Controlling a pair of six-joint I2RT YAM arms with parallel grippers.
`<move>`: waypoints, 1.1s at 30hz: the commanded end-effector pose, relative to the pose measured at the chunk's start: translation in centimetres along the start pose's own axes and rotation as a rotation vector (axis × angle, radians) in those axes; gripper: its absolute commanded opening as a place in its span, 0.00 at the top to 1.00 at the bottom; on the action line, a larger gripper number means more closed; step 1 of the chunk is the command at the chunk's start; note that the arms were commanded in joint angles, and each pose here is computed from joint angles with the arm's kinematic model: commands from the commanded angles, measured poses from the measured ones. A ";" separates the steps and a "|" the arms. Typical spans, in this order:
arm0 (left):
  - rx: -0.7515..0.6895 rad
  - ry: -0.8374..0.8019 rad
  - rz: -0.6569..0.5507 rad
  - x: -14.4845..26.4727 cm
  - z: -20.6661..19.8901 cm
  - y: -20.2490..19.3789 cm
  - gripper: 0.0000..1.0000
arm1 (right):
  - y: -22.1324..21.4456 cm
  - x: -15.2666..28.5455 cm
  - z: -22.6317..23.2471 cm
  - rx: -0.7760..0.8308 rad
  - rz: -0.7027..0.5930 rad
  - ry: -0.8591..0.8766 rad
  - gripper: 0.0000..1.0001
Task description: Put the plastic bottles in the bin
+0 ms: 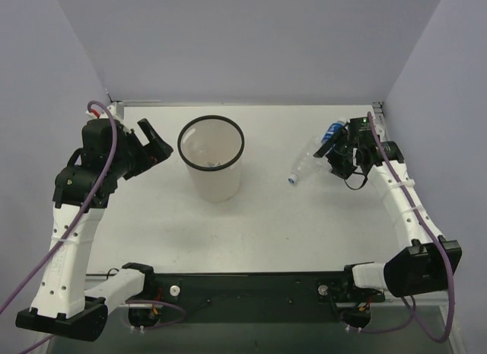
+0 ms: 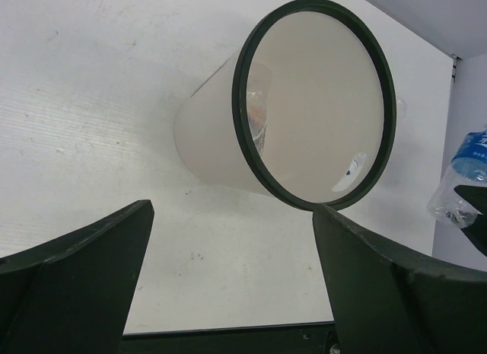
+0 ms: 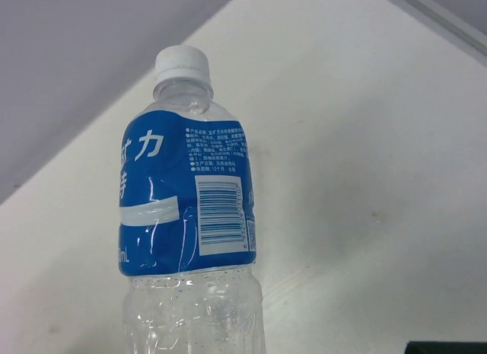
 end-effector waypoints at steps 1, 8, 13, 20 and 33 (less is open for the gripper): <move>-0.018 -0.069 -0.056 1.1 -1.3 1.1 0.03 | -2.4 5.6 4.8 0.128 0.137 0.231 0.53; -0.041 -0.153 -0.077 1.6 -1.9 0.6 0.03 | -5.4 11.7 11.9 0.138 0.304 0.505 0.52; -0.072 -0.221 -0.114 2.3 -2.9 1.0 0.03 | -7.4 15.4 15.9 0.150 0.408 0.620 0.52; -0.154 -0.310 -0.196 3.8 -3.9 1.5 0.03 | -11.7 17.0 19.0 0.105 0.647 0.627 0.53; -0.230 -0.350 -0.283 4.3 -4.3 2.4 0.03 | -12.3 16.4 23.7 -0.148 0.748 0.536 0.52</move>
Point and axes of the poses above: each gripper's point midway between its finger pads, its own x axis back along the fingers, its own z axis along the line the jaws close on, y = z × x, the point moved 4 cm from there along x, back along the fingers, and after that the axes turned 8 degrees about x, right-handed, at the moved point
